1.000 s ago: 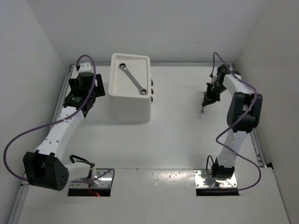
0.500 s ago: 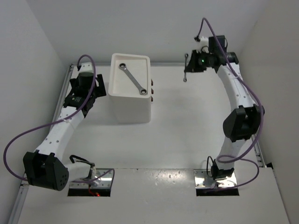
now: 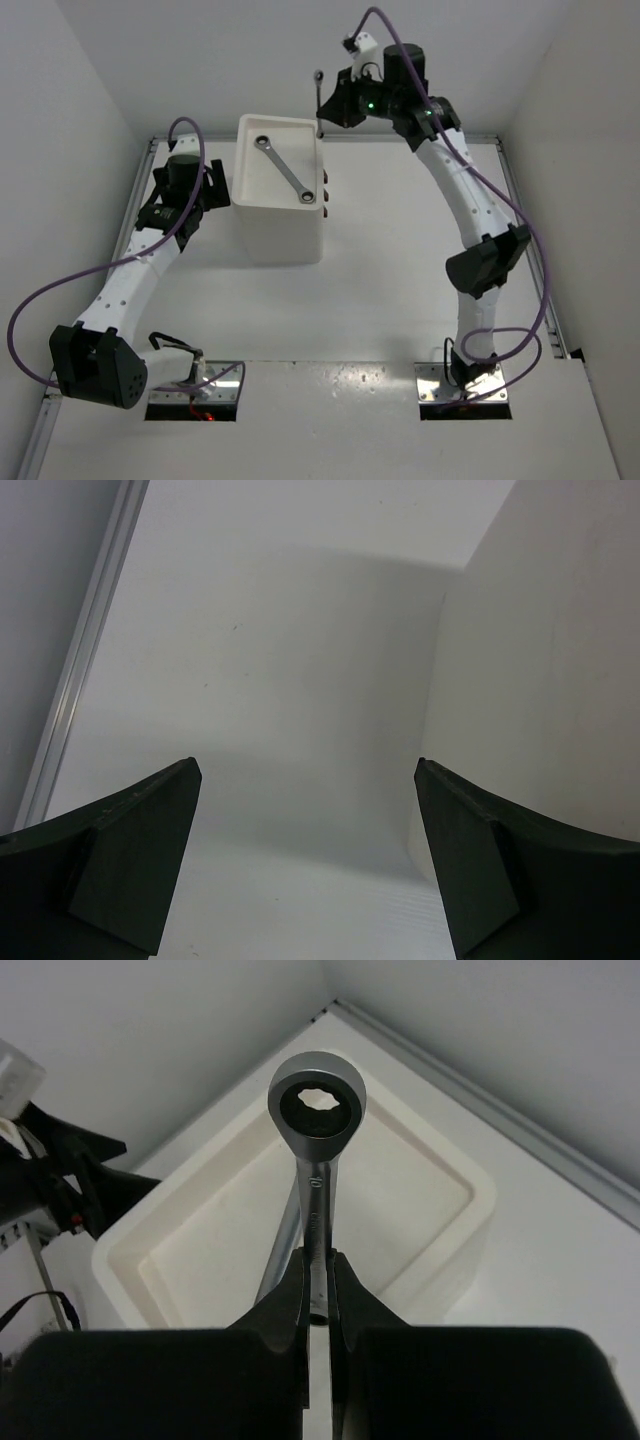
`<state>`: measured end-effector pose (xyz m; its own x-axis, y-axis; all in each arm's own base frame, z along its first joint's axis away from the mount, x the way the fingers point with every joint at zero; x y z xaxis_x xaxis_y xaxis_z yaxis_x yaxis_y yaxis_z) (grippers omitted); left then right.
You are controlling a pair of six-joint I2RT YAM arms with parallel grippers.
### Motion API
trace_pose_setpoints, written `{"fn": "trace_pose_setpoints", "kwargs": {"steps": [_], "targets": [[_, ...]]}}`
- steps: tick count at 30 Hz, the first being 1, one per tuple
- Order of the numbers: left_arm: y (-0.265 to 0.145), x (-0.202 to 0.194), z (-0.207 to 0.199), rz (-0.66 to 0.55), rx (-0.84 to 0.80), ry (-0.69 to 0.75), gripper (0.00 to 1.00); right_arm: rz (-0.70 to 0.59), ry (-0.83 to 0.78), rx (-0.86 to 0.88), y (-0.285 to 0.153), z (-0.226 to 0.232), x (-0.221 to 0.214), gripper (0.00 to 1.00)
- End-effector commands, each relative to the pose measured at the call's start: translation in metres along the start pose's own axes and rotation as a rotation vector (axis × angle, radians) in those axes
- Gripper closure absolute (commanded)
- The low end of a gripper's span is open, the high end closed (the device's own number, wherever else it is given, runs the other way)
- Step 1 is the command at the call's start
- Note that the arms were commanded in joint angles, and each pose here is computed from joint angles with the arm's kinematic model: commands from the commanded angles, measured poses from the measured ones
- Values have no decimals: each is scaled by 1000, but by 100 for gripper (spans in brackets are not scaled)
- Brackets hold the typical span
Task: Sort the tools into containers
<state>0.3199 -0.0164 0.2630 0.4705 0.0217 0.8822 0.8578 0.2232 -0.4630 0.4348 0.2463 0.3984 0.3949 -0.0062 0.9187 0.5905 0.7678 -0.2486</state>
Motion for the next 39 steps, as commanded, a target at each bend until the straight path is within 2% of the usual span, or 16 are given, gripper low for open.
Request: {"fn": "trace_pose_setpoints", "kwargs": {"steps": [1,5,20,28,36,37,39], "targets": [[-2,12,1,-50,-11,-22,5,9,-33,13,22,3,-8,100],[1,10,1,-41,-10,-19,5,39,-50,22,45,7,-22,100],[7,3,1,-17,2,0,5,180,-16,25,86,4,-81,100],[7,3,2,-17,11,9,5,251,43,-4,100,-10,-112,100],[7,3,2,-17,11,9,5,281,75,-28,99,-23,-124,100],[7,3,2,-17,11,9,5,281,75,-28,99,-23,-124,100],[7,3,2,-17,11,9,5,282,77,-19,99,-22,-124,89]]}}
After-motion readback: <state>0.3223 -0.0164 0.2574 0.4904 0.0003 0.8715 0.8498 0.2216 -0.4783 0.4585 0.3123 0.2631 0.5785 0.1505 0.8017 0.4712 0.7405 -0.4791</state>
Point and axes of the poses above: each gripper's point midway between its finger pads, its own y axis out along the fingers, its own z axis along the line the jaws close on, x = y × z, the point moved 6 cm from there along -y, back along the fingers, and after that the axes turned 5 degrees about y, right-handed, at the moved point
